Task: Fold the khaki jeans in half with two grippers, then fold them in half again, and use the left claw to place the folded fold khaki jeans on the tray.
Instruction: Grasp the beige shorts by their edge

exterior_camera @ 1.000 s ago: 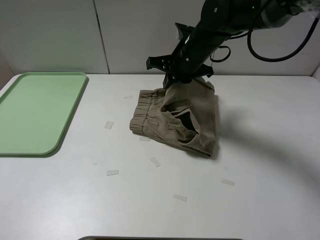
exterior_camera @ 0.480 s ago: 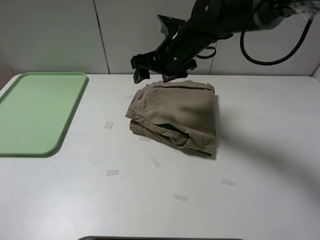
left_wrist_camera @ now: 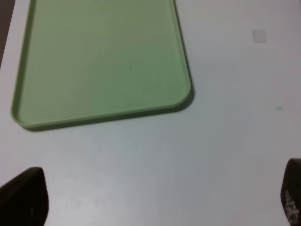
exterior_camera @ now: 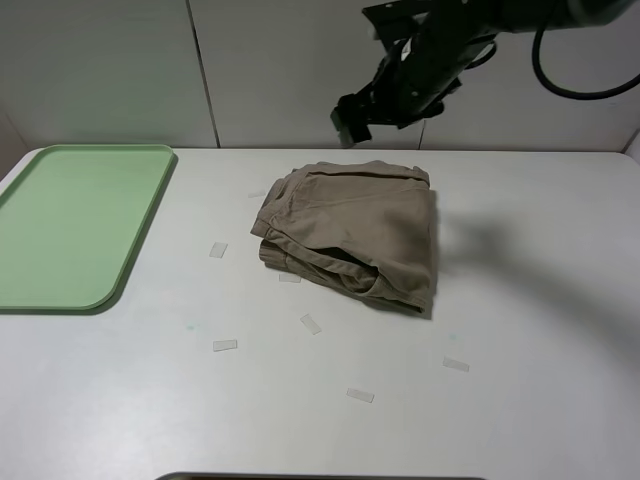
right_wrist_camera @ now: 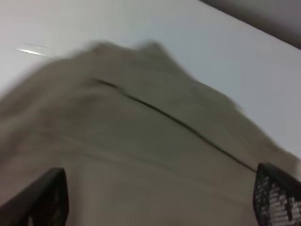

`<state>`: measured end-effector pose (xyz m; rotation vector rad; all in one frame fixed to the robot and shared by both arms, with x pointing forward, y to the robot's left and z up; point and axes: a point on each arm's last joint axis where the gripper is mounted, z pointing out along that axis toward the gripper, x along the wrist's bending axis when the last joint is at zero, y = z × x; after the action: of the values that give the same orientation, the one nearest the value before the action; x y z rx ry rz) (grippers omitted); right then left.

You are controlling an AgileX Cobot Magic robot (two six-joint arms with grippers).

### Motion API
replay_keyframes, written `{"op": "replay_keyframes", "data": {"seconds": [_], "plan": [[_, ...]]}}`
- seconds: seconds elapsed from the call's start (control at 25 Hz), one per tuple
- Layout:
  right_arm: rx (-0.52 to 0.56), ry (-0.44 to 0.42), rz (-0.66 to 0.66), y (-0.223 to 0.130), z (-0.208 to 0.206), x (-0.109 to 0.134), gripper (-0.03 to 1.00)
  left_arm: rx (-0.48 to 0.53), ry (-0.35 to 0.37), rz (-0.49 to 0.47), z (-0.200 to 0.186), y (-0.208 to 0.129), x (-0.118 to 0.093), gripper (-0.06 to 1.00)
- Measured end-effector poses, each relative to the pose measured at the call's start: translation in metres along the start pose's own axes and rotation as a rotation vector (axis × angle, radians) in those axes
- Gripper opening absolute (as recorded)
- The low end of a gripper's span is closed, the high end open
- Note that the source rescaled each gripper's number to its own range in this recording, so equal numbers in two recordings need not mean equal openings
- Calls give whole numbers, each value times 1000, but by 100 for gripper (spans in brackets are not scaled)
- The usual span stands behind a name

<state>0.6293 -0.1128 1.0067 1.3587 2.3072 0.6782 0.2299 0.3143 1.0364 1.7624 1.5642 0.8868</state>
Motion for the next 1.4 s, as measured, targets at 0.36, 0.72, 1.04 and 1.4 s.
{"op": "replay_keyframes", "data": {"seconds": [0.36, 0.72, 1.04, 1.4], "plan": [[88, -187, 167, -31, -62, -79, 98, -4, 0, 0, 0, 0, 0, 100], [-114, -321, 308, -102, -180, -111, 100, -4, 0, 0, 0, 0, 0, 100], [-349, -448, 355, -173, -284, -81, 100, -4, 0, 0, 0, 0, 0, 99], [-569, -409, 386, -242, -342, -17, 100, -4, 0, 0, 0, 0, 0, 99]]}}
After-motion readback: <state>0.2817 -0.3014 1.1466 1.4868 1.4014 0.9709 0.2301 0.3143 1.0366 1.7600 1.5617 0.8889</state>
